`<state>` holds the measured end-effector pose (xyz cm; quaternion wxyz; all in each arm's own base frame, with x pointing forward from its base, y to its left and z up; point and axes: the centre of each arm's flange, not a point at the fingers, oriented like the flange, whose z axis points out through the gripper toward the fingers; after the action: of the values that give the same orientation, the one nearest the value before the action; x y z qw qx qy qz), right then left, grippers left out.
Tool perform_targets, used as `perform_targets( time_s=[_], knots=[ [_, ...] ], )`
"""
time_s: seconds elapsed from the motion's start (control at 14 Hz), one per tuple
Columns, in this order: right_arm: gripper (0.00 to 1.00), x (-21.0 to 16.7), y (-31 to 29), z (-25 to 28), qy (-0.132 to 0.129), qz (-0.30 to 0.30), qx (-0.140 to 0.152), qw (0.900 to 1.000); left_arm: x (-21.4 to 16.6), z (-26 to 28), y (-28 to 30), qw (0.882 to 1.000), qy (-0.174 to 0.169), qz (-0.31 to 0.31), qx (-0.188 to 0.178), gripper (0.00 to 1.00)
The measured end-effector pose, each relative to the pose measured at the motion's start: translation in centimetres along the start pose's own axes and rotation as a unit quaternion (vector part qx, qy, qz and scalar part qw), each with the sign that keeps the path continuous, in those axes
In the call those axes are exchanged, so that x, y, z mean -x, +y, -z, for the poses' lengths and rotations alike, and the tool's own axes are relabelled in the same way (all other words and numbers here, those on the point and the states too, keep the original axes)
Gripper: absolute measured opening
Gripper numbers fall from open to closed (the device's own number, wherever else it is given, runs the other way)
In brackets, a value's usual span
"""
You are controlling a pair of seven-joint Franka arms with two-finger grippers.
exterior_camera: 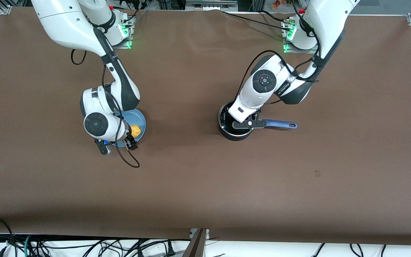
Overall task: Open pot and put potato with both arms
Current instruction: 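Grasp the lid knob with the left gripper while the right gripper grasps the potato, then lift the lid with the left gripper while the right gripper carries the potato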
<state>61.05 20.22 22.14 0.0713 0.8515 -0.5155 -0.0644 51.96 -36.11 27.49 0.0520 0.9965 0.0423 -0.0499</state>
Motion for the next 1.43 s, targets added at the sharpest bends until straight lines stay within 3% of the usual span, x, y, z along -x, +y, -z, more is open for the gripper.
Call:
perform_targets(
  time_s=[0.21, 0.57, 0.93, 1.14, 1.21, 1.43],
  knots=[
    [1.0, 0.1, 0.7, -0.5, 0.0, -0.018, -0.002, 1.0, 0.1, -0.1, 0.1, 1.0, -0.002, -0.002, -0.001, 0.51],
    [1.0, 0.2, 1.8, -1.3, 0.0, -0.028, 0.002, 1.0, -0.3, 0.7, 0.0, 1.0, -0.019, 0.001, -0.02, 0.47],
    [0.98, 0.3, 2.3, -2.4, 0.0, -0.03, 0.004, 1.0, -3.8, 9.5, -1.6, 0.997, -0.041, -0.035, -0.053, 0.44],
    [0.64, 0.3, 2.3, -2.4, 0.0, -0.03, 0.002, 1.0, -7.8, 12.8, -9.5, 0.992, -0.045, -0.108, -0.05, 0.44],
    [0.59, 0.3, 2.2, -2.3, 0.0, -0.03, 0.0, 1.0, -9.2, 13.7, -13.2, 0.988, -0.047, -0.136, -0.047, 0.44],
    [0.59, 0.4, 2.2, -2.3, 0.001, -0.026, -0.001, 1.0, -10.4, 14.4, -23.1, 0.979, -0.064, -0.189, -0.046, 0.44]
  ],
)
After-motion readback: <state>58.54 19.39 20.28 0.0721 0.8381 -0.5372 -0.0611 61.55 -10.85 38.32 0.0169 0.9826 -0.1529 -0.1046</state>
